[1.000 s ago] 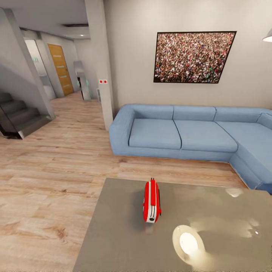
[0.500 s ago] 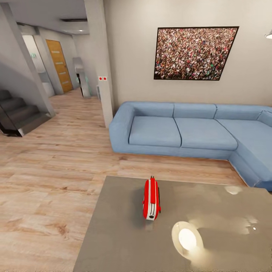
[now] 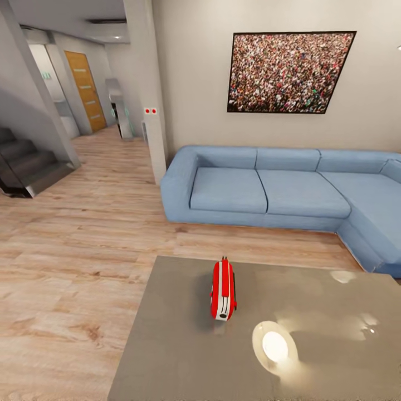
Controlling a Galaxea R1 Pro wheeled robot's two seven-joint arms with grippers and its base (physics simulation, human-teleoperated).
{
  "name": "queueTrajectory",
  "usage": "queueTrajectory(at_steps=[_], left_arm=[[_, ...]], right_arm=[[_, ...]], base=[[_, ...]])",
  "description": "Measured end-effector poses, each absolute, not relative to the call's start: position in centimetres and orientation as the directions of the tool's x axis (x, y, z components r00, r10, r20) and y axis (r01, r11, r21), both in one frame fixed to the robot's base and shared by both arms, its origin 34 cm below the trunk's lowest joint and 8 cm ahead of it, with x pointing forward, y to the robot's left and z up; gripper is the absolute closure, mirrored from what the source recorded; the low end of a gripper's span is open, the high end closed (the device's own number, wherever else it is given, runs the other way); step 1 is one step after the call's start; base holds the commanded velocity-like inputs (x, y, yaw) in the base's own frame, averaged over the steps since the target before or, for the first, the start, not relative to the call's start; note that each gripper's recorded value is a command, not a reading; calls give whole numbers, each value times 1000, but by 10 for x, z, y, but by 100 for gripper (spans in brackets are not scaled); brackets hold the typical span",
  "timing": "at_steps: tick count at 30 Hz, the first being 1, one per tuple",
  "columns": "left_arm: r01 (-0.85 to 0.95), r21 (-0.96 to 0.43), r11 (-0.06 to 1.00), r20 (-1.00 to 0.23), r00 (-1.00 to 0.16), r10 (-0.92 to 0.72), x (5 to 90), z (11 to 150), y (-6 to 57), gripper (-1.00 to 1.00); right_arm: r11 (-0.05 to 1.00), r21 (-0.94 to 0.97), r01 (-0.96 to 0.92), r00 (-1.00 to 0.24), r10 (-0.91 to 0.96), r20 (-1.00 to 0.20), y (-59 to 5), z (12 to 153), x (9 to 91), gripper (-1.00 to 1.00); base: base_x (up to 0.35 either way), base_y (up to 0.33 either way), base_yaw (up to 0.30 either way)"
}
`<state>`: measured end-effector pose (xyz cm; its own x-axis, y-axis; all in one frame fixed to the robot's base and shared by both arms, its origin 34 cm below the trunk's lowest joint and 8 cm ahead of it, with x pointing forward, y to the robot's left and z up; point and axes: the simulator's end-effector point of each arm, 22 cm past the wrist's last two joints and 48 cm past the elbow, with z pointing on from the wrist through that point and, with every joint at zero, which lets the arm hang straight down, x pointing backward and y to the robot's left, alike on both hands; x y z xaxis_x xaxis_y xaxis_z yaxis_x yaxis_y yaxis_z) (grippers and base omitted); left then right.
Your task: Turn on the radio receiver that's on the table in the living room.
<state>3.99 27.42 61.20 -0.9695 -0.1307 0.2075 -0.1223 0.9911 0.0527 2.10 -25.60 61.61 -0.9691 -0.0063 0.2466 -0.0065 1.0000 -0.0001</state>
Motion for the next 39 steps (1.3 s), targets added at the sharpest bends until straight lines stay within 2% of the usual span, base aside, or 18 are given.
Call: queueTrajectory(at_steps=[39], left_arm=[[-117,59,991,268,-955,-128,16,618,272,-100]], right_arm=[[1000,-2,-7,-952,-6,307,-258,623,-2,-100]], base=[[0,0,0]])
